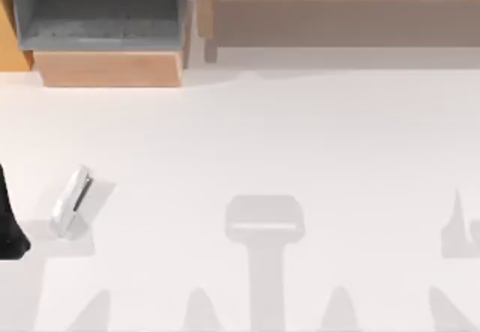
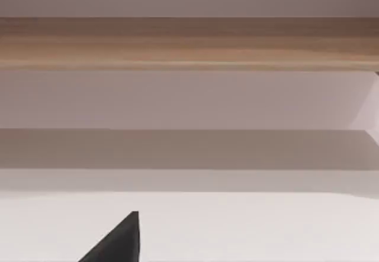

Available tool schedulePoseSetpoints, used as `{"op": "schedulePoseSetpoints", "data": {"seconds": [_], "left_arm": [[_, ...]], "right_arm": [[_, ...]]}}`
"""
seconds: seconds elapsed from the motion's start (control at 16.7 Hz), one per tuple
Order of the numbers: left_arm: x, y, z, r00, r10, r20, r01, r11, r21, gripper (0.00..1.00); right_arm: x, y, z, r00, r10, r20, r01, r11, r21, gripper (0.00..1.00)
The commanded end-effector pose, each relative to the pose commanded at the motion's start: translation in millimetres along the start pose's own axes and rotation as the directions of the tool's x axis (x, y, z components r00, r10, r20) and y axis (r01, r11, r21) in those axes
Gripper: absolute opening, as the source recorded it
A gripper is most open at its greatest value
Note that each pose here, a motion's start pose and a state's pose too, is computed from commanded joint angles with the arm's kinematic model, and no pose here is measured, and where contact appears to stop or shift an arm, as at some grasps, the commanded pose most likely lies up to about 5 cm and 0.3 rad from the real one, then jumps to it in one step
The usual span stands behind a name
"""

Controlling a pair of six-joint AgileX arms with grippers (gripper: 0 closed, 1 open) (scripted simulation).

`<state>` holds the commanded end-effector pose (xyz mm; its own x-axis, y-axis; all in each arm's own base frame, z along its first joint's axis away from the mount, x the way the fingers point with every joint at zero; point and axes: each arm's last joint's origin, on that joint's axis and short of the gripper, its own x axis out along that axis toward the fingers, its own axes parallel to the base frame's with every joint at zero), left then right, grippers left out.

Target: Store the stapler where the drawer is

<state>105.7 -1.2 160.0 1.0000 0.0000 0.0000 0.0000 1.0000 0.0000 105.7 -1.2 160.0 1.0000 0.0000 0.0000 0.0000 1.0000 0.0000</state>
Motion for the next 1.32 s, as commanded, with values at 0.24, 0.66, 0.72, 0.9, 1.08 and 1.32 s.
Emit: {"op": "schedulePoseSetpoints", "data": {"seconds": [0.24, 0.66, 0.72, 0.9, 1.08, 1.32], "left_arm": [[1.0, 0.5, 3.3, 1.000, 0.001, -0.002, -0.001, 1.000, 0.020, 1.00], [26.1, 8.7, 49.0, 1.000, 0.002, 0.001, -0.002, 0.961, 0.276, 1.00], [34.4, 11.2, 57.6, 1.000, 0.002, 0.002, -0.002, 0.945, 0.328, 1.00], [68.8, 22.3, 81.1, 1.000, -0.001, 0.007, -0.002, 0.870, 0.493, 1.00], [116.0, 40.4, 93.7, 1.000, -0.005, 0.010, -0.003, 0.756, 0.654, 1.00], [187.4, 75.4, 82.2, 1.000, -0.010, 0.007, 0.000, 0.555, 0.832, 1.00]], "right_arm": [[0.0, 0.0, 0.0, 1.000, 0.000, 0.000, 0.000, 1.000, 0.000, 1.00], [0.0, 0.0, 0.0, 1.000, 0.000, 0.000, 0.000, 1.000, 0.000, 1.00], [0.0, 0.0, 0.0, 1.000, 0.000, 0.000, 0.000, 1.000, 0.000, 1.00], [0.0, 0.0, 0.0, 1.000, 0.000, 0.000, 0.000, 1.000, 0.000, 1.00], [0.0, 0.0, 0.0, 1.000, 0.000, 0.000, 0.000, 1.000, 0.000, 1.00], [0.0, 0.0, 0.0, 1.000, 0.000, 0.000, 0.000, 1.000, 0.000, 1.00]]}}
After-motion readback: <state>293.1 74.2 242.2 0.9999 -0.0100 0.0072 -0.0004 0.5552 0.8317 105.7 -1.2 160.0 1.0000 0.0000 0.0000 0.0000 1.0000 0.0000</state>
